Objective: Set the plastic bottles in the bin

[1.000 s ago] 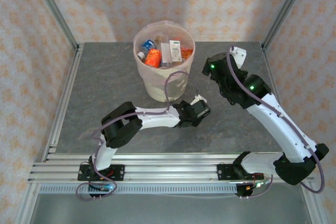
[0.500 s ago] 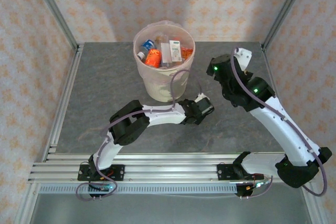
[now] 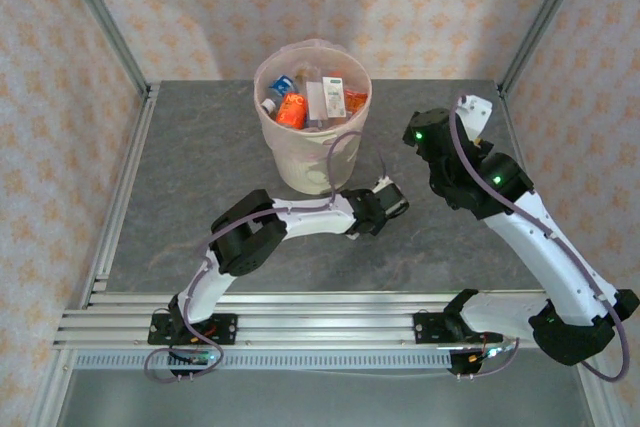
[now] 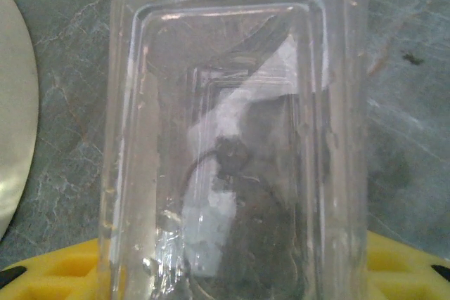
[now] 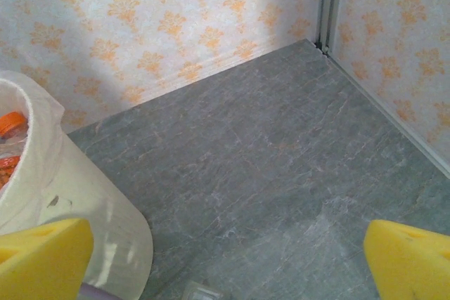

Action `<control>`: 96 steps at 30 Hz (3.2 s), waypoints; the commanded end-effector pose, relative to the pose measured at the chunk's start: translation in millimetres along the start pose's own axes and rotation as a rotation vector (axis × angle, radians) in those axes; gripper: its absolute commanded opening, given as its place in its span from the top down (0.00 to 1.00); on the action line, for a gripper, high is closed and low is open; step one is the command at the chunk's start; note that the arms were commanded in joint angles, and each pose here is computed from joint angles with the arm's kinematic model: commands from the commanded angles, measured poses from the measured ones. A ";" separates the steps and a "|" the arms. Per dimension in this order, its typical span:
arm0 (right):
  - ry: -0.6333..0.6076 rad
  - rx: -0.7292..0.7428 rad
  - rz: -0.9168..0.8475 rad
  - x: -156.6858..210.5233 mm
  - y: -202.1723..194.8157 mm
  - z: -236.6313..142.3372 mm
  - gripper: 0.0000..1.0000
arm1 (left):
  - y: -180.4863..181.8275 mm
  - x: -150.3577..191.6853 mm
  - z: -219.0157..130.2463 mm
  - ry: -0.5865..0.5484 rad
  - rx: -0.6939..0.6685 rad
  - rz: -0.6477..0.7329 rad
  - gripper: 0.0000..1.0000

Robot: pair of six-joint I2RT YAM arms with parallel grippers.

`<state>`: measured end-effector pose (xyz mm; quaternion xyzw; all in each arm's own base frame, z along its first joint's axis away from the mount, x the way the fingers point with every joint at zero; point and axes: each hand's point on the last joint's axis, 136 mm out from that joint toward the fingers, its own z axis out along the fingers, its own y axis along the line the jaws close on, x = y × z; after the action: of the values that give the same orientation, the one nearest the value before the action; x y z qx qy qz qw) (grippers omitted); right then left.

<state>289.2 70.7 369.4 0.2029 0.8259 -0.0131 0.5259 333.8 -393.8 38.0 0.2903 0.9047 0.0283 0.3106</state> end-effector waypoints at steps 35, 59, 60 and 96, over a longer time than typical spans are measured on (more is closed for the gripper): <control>0.035 0.112 -0.001 14.2 -32.1 18.8 0.01 | 246.0 -139.8 -339.5 -0.620 -0.094 -0.483 0.51; 0.096 0.081 -0.008 36.2 -22.5 30.5 0.01 | 350.4 -157.3 -204.6 -0.320 -0.202 -0.409 0.46; 0.098 0.081 -0.008 36.5 -21.9 31.0 0.01 | 350.5 -156.5 -201.5 -0.310 -0.202 -0.405 0.45; 0.134 0.042 -0.009 43.0 -8.2 37.0 0.01 | 352.5 -180.0 -201.3 -0.361 -0.181 -0.381 0.47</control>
<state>300.4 68.6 312.8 0.2046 0.8623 -0.0221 0.4627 513.6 -167.0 372.6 0.0621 0.8695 0.0014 0.4901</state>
